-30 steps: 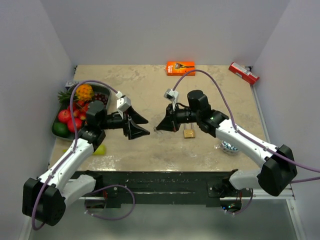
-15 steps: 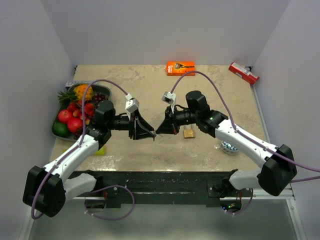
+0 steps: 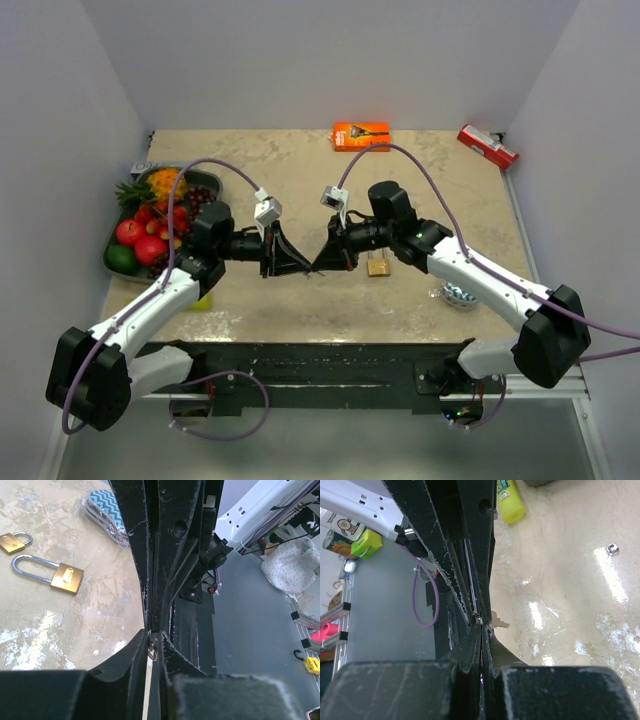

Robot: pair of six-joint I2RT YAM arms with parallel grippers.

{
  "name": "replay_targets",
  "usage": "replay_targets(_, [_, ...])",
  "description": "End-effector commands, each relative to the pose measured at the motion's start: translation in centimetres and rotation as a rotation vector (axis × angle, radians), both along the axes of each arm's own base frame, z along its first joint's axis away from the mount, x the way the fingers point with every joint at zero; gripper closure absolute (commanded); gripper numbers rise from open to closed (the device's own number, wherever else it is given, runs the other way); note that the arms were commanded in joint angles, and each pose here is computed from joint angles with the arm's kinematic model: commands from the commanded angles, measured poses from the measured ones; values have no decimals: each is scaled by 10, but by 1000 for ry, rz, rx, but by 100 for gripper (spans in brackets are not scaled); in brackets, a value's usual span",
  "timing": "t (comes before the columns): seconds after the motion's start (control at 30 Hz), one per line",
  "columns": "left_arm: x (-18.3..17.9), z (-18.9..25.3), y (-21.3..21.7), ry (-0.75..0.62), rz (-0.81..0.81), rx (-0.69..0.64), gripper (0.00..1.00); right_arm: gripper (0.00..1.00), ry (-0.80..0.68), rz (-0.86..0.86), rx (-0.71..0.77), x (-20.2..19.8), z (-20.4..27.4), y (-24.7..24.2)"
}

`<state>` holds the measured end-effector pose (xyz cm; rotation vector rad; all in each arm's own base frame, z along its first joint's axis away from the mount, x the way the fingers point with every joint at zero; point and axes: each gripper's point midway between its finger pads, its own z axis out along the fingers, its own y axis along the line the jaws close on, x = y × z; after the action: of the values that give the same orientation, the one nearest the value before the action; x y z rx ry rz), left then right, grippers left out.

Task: Unlock with the key

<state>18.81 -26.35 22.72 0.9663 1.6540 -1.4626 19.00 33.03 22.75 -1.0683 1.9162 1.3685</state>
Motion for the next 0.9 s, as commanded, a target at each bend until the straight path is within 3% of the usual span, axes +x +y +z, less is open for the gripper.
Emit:
replay_targets(0.0, [-6,16,-6,-50,-52,-35,88,100,-63,24,43,1,23,4])
replay_targets(0.1, [-8,16,-6,-52,-62,-36,99,100,-72,31,52,0,25,5])
replay_targets(0.5, [-7,24,-6,-109,-26,-45,100,100,-77,8,69,5,30,7])
replay_targets(0.57, [-1,25,-4,-121,27,-39,100,88,-70,-18,72,7,30,8])
replay_targets(0.6, [2,26,-4,-124,48,-36,100,73,-86,-32,88,10,34,8])
replay_targets(0.7, [17,24,-1,-114,150,-15,100,49,-90,-72,115,13,37,7])
replay_targets(0.77, [22,24,0,-109,180,-16,100,40,-68,-102,125,14,32,4])
replay_targets(0.87, [24,29,1,-96,206,-42,100,37,-59,-147,153,18,31,0])
